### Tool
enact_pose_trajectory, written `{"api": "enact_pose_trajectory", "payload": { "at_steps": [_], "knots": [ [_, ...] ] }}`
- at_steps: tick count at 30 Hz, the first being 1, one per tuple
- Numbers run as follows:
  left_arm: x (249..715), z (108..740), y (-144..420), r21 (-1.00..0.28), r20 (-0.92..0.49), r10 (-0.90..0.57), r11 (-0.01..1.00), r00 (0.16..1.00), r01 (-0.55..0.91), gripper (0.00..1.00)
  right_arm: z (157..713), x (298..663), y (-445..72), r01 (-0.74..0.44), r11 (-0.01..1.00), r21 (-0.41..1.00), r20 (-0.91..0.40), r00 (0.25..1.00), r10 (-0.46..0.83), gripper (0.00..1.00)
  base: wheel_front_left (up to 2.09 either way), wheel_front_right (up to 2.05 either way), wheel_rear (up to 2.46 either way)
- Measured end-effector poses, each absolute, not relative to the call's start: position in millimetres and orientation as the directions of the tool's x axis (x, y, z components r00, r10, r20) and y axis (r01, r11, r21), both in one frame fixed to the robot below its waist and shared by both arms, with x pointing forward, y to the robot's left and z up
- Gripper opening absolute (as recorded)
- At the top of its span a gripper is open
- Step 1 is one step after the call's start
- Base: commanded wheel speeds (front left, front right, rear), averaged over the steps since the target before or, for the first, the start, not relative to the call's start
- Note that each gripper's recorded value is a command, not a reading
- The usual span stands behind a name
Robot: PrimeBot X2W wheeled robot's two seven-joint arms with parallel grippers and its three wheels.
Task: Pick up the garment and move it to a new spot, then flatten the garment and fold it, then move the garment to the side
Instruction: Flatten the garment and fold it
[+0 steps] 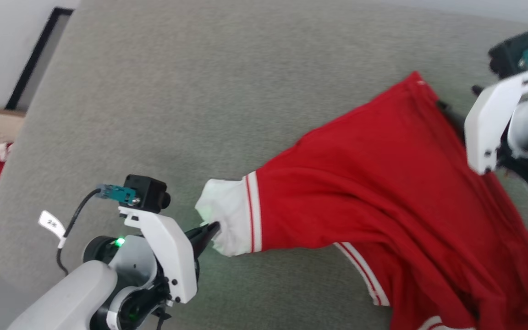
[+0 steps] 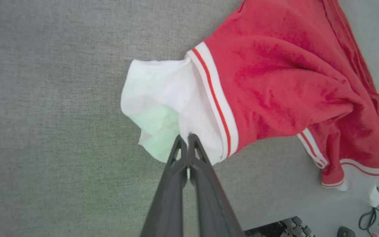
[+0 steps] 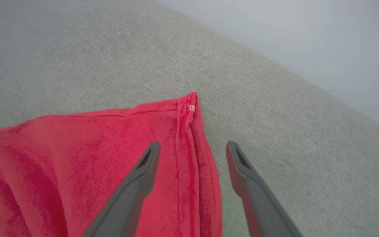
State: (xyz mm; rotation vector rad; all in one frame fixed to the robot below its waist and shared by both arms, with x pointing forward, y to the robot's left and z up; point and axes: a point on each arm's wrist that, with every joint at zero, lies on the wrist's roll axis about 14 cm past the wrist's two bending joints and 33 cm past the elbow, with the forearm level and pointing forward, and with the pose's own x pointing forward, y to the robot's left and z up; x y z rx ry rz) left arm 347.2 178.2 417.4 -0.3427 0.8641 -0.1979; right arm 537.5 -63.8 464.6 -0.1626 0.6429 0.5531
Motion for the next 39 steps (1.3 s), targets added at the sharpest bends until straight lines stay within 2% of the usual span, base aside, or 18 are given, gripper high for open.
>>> {"api": "enact_pose_trajectory", "payload": {
  "at_steps": [5,11,15,16,17,19,24,30,39],
  "knots": [
    [340.8,412.8,185.3,-0.377,-0.716,-0.290,0.926,0.635,-0.003,0.00,434.4,561.9,-50.0,-0.550,0.834,0.042,-0.706,0.574,0.414,1.00,0.00,0.00,0.00],
    [336.5,405.6,197.4,-0.368,-0.733,-0.257,0.929,0.630,-0.049,0.00,384.4,554.2,-31.1,-0.591,0.802,0.087,-0.863,0.357,0.357,1.00,0.00,0.00,0.00],
    [334.9,400.9,201.0,-0.369,-0.739,-0.247,0.927,0.627,-0.070,0.00,369.4,551.2,-31.4,-0.590,0.802,0.095,-0.917,0.261,0.301,1.00,0.00,0.00,0.00],
    [334.3,400.0,202.0,-0.368,-0.740,-0.245,0.927,0.626,-0.073,0.00,367.8,550.8,-32.7,-0.582,0.807,0.102,-0.924,0.245,0.294,0.33,0.00,0.00,0.00],
    [334.2,399.4,202.3,-0.370,-0.741,-0.245,0.926,0.625,-0.075,0.00,366.3,550.7,-35.7,-0.571,0.814,0.104,-0.931,0.233,0.282,0.00,0.00,0.00,0.00],
    [333.9,397.9,204.1,-0.370,-0.743,-0.244,0.926,0.623,-0.080,0.00,366.8,551.3,-38.0,-0.559,0.822,0.106,-0.934,0.227,0.274,0.00,0.00,0.00,0.00],
    [345.3,403.8,213.8,-0.347,-0.738,-0.231,0.936,0.634,-0.063,0.00,378.0,558.9,-44.0,-0.526,0.843,0.113,-0.904,0.297,0.307,0.00,0.00,0.00,0.00],
    [378.7,434.4,239.4,-0.270,-0.713,-0.184,0.963,0.676,-0.023,0.00,414.9,568.1,-57.1,-0.511,0.854,0.096,-0.834,0.428,0.349,0.00,0.00,0.00,0.00],
    [449.0,529.1,269.5,-0.118,-0.599,-0.117,0.991,0.792,0.057,0.00,495.5,573.9,-87.6,-0.461,0.884,0.071,-0.687,0.620,0.379,0.00,0.00,0.00,0.00]
  ]
}}
